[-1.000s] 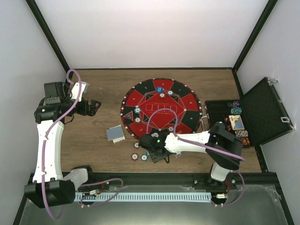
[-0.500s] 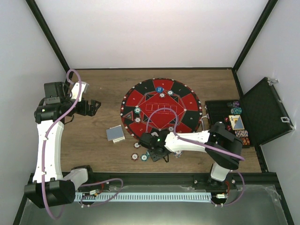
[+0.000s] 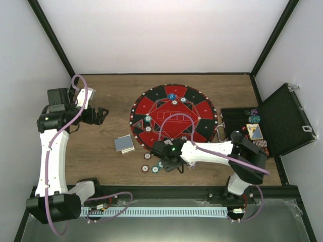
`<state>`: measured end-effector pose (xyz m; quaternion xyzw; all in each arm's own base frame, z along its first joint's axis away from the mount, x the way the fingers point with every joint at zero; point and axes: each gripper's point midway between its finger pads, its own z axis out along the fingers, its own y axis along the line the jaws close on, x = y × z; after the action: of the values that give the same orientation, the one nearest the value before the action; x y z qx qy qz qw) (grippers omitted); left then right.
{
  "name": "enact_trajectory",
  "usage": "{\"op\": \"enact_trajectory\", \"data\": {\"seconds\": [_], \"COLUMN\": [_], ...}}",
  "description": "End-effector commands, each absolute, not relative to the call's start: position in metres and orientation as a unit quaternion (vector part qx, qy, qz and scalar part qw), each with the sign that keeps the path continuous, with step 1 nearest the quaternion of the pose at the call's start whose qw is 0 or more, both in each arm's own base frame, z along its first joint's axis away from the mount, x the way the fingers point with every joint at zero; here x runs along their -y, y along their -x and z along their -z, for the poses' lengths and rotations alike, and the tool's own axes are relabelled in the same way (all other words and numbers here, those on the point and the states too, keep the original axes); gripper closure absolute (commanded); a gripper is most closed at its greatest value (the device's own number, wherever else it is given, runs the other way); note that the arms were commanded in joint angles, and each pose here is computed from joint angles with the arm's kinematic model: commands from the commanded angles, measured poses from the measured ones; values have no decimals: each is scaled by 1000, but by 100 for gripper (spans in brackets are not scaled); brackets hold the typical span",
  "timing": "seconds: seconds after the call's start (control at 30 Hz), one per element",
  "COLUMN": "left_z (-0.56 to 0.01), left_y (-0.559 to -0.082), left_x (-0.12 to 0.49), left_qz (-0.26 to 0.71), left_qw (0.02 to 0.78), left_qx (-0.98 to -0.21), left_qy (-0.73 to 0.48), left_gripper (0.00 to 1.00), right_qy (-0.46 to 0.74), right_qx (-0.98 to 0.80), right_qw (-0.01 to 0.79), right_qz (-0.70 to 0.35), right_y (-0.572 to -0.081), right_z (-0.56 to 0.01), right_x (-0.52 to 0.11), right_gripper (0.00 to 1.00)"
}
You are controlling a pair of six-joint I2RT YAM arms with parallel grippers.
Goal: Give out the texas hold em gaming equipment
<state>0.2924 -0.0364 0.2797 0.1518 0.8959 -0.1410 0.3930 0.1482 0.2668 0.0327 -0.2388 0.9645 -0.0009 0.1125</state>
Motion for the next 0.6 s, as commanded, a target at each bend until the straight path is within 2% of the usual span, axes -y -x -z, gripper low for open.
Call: {"op": "enact_trajectory", "data": {"seconds": [0.0, 0.33, 0.57], "left_z": [-290, -294, -297], "left_y": [-294, -293, -292], "left_x": [36, 38, 39], "left_qz": [139, 145, 147], "left_qw": [405, 408, 409], "left_qx": [-890, -888, -887], "left_qy": [-154, -154, -157], "left_gripper": [0, 0, 0], "right_qy": [218, 143, 65], "right_qx": [-964, -971, -976], "right_qw": [153, 193, 206], "right_qz": [-5, 3, 36], "right_y": [-166, -228, -282], "right_z": [-68, -96, -90], "right_x": [-265, -209, -150], "right_gripper": [88, 87, 87]}}
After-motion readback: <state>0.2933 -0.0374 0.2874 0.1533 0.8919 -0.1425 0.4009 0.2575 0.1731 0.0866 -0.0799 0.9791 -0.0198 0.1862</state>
